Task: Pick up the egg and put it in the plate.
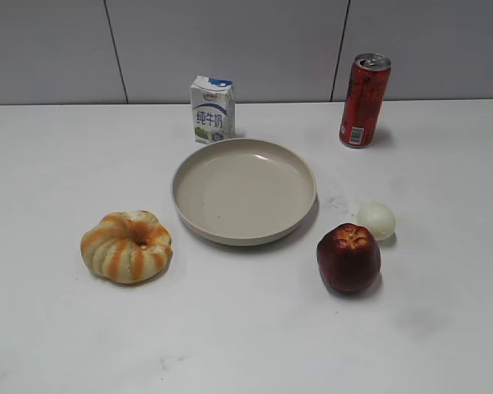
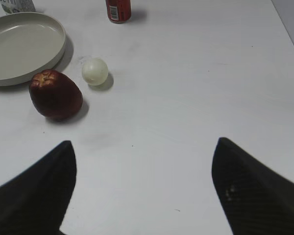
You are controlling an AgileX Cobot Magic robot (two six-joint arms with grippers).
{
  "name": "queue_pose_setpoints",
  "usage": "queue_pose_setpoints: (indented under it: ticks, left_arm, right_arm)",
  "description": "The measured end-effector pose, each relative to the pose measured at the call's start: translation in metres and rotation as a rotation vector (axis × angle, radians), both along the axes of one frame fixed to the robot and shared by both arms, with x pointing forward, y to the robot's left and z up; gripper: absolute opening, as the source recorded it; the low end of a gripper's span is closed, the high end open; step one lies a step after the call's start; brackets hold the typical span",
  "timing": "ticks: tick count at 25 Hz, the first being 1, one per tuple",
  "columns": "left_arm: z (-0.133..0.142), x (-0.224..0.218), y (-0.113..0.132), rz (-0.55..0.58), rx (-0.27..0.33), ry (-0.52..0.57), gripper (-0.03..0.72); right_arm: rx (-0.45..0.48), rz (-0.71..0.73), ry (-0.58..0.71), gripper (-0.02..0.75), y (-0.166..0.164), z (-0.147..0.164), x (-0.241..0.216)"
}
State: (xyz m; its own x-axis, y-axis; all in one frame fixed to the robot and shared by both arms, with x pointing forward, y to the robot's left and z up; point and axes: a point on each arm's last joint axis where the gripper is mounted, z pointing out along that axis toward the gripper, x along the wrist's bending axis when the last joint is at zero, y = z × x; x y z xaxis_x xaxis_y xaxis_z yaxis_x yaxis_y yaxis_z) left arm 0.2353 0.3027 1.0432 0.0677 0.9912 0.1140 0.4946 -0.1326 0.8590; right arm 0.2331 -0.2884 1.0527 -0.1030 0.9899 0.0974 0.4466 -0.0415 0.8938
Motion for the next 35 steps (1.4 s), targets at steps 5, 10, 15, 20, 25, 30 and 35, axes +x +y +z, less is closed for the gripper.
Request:
queue_pose_setpoints:
  ticks: [5,10,15,20,25,30,35]
  left_arm:
    - [0.000,0.000,0.000,0.000,0.000,0.000,0.446]
    - [0.000,0.000,0.000,0.000,0.000,0.000,0.446]
    - [0.000,0.000,0.000,0.000,0.000,0.000,0.446]
    - [0.000,0.000,0.000,0.000,0.000,0.000,0.446]
    - [0.000,0.000,0.000,0.000,0.000,0.000,0.446]
    - [0.000,0.000,0.000,0.000,0.000,0.000,0.446]
    - [0.000,0.000,0.000,0.000,0.000,0.000,0.446]
  right_arm:
    - [0.000,0.000,0.000,0.644,0.000,0.000,0.000]
    - [0.000,0.000,0.000,0.633,0.000,0.000,0.000]
    - [0.010,-0.001,-0.004,0.619,0.000,0.001,0.000]
    - [0.068,-0.002,-0.169,0.608,0.002,0.023,0.007]
    - [0.110,-0.036,-0.236,0.600,0.001,0.039,0.048]
    - [0.180,-0.080,-0.169,0.594,0.002,0.041,0.108]
    - [0.194,-0.078,-0.009,0.594,0.005,0.054,0.172]
